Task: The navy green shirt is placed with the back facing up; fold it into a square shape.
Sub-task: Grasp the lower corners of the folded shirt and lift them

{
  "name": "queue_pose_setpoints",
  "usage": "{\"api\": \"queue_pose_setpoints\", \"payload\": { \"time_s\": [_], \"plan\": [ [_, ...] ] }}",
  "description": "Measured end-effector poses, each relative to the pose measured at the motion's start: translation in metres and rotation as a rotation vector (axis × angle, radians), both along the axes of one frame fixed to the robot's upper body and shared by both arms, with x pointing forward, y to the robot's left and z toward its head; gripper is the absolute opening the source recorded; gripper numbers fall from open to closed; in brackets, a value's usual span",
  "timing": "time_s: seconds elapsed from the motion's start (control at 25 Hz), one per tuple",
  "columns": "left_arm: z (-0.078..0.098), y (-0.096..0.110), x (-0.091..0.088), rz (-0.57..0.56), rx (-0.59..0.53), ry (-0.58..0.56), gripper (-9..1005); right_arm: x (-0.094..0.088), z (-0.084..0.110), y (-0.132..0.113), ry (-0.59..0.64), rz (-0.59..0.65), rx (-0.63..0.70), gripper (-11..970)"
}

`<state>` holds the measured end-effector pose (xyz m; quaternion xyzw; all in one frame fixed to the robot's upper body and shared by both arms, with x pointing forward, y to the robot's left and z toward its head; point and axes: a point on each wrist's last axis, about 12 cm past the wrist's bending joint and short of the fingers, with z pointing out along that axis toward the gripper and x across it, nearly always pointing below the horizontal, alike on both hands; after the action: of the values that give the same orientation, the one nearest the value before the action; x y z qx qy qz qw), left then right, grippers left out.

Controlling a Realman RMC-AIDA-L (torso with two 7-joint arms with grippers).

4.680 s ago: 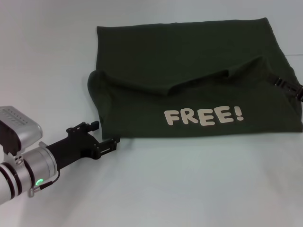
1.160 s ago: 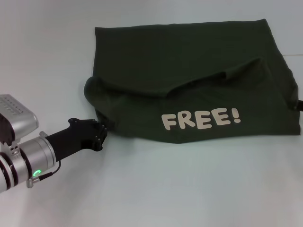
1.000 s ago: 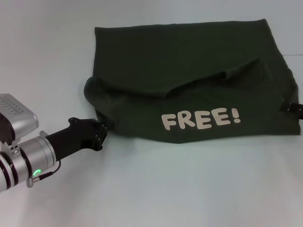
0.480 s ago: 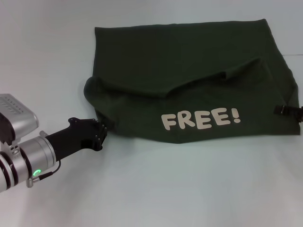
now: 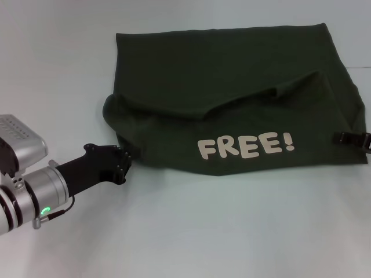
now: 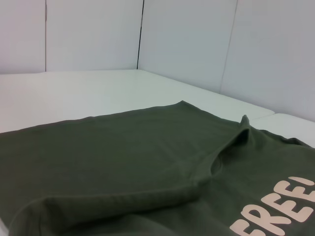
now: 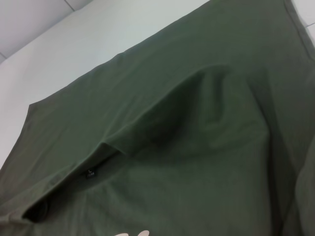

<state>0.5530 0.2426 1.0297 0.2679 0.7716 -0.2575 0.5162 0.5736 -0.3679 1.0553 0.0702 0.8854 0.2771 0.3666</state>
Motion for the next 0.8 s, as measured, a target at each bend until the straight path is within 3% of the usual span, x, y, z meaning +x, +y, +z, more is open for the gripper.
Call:
{"api": "queue_pose_setpoints", "payload": {
  "time_s": [0.12, 0.56, 0.8],
  "plan": [
    [0.0, 0.0, 0.001, -0.001, 0.0, -0.001, 4, -0.001, -0.001, -0.001, 0.002, -0.003, 0.001, 701],
    [0.001, -0.002, 0.002, -0.004, 0.0, -0.003, 3, -0.009, -0.003, -0.005, -0.032, -0.029, 0.022, 218],
    [0.001, -0.002, 0.002, -0.003, 0.001, -0.002, 3, -0.026, -0.008, -0.016, -0.07, -0.07, 0.058, 32]
  ]
}}
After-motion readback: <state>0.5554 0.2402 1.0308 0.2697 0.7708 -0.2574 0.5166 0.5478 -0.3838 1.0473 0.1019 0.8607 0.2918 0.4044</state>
